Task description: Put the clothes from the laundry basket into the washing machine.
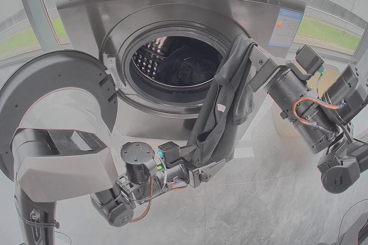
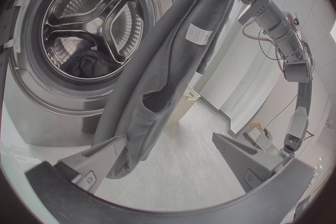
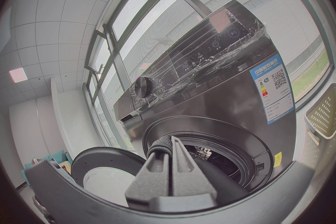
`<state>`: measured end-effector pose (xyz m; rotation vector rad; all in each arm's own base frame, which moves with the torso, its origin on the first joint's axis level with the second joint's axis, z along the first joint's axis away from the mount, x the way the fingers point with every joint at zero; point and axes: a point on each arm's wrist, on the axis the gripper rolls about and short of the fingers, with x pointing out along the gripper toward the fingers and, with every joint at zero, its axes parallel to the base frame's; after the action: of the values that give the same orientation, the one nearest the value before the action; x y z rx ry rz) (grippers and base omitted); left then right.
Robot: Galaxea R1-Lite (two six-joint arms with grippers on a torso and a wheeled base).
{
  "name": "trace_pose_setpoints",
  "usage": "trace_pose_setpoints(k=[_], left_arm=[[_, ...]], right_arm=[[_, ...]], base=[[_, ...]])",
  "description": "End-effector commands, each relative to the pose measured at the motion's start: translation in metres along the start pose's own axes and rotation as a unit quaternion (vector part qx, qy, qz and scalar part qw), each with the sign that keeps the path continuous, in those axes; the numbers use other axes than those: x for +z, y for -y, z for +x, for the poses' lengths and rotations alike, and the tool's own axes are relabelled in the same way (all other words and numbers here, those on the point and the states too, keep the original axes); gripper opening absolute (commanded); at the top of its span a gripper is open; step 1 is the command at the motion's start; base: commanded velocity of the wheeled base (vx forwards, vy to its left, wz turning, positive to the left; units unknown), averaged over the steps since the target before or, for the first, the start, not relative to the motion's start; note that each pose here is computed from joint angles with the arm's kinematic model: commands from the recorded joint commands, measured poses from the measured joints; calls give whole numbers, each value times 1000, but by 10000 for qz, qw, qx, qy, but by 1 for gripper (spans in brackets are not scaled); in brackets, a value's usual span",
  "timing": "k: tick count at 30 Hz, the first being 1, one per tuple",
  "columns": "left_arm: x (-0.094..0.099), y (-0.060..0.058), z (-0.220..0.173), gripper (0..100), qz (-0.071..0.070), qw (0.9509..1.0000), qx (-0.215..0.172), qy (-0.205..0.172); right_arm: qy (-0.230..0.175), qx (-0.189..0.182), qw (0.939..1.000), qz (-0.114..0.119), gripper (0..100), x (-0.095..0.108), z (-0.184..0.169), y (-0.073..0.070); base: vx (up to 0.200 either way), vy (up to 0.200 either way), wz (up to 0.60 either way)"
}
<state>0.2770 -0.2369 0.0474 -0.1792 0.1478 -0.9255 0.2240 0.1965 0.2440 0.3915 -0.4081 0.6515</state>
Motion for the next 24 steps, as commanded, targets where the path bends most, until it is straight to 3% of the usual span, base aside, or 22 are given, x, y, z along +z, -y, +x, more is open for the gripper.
trace_pose_setpoints(k=[1,9,17,24], left_arm=[[3,-2,1,100,41,10000,20,67],[11,-18,3,100,86,9995,172,244],[6,-7,12,100,93,9997,-24,241],[2,-6,16,100,94,9997,-61,233]], right_arm=[[-9,7,10000,3,0,-1,0,0],[-16,5,10000,2,0,-2,0,0],[-55,4,10000,17,0,-5,1,0],[-109,1,9999,15,0,-14,2,1]], base=[[0,0,0],[0,0,0],[0,0,0],[0,0,0]])
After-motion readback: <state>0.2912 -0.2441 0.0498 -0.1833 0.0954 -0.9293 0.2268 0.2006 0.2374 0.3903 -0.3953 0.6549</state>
